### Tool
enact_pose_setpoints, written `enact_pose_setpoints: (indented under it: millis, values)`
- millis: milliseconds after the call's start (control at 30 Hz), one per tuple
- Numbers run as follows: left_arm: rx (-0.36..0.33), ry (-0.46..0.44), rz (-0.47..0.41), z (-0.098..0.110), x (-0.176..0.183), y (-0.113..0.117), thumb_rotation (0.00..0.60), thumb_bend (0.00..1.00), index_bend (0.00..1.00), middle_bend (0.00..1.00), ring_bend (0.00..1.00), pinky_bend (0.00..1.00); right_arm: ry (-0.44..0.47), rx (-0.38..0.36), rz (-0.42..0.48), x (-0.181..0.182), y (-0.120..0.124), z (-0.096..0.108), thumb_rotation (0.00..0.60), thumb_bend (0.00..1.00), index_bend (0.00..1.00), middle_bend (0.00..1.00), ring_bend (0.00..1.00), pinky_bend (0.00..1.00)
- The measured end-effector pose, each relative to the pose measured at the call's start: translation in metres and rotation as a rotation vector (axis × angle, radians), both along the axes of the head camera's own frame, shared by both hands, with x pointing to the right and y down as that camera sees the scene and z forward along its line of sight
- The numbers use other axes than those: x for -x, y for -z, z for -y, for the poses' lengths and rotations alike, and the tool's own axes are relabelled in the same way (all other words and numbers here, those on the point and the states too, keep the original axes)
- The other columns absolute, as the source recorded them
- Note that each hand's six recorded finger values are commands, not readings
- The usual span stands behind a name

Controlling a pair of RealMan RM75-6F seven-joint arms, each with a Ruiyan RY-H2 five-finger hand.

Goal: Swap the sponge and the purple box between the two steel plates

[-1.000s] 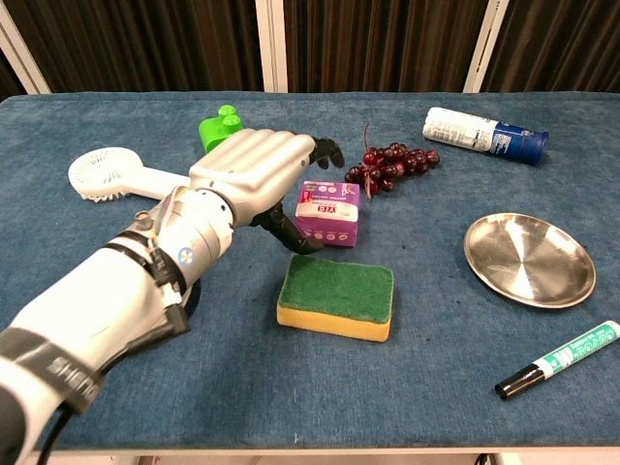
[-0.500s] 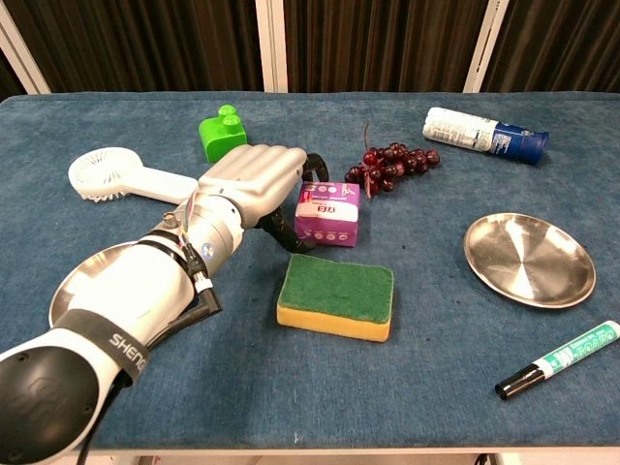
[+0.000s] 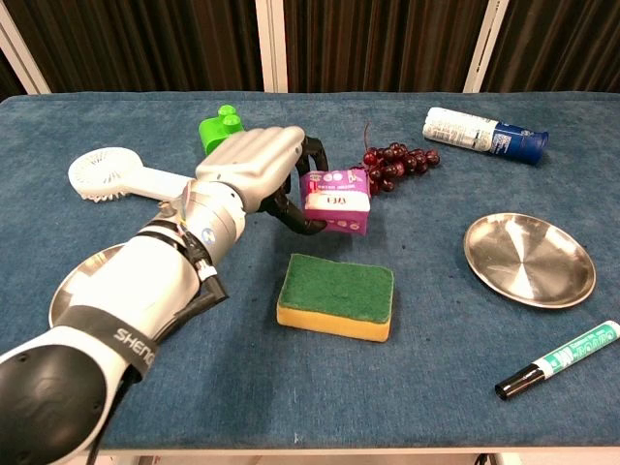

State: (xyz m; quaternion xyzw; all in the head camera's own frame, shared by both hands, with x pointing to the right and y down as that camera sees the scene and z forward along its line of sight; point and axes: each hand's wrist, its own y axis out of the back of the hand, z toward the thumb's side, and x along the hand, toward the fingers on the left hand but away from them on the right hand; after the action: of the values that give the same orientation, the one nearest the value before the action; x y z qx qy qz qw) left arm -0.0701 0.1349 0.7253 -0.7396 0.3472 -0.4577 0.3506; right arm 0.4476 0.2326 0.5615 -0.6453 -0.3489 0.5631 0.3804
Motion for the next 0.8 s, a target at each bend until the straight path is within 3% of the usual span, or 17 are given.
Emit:
enact_pose_setpoints:
  millis: [200, 367, 567, 700, 800]
  values:
    - [-0.046, -0.014, -0.034, -0.003, 0.021, 0.033, 0.6, 0.41, 0.52, 0.56, 0.49, 0.35, 0.002, 0.002, -0.011, 0.001, -0.001, -0.001, 0.6, 0.21, 0.0, 0.0, 0.0, 0.04]
    - [-0.062, -0.022, 0.019, -0.016, 0.081, 0.059, 0.6, 0.39, 0.52, 0.56, 0.48, 0.35, 0.006, 0.004, -0.022, 0.004, -0.003, -0.002, 0.6, 0.21, 0.0, 0.0, 0.0, 0.04]
    - [0.022, 0.032, 0.128, -0.052, 0.169, 0.057, 0.6, 0.38, 0.52, 0.55, 0.46, 0.35, 0.02, 0.008, -0.031, 0.011, -0.006, -0.006, 0.6, 0.21, 0.0, 0.0, 0.0, 0.04]
    - [0.056, 0.058, 0.119, -0.07, 0.191, 0.056, 0.6, 0.35, 0.51, 0.54, 0.45, 0.34, 0.022, 0.011, -0.037, 0.014, -0.008, -0.007, 0.6, 0.21, 0.0, 0.0, 0.0, 0.04]
    - [0.068, 0.058, 0.109, -0.076, 0.197, 0.055, 0.6, 0.26, 0.44, 0.44, 0.37, 0.27, 0.029, 0.016, -0.044, 0.016, -0.011, -0.007, 0.6, 0.21, 0.0, 0.0, 0.0, 0.04]
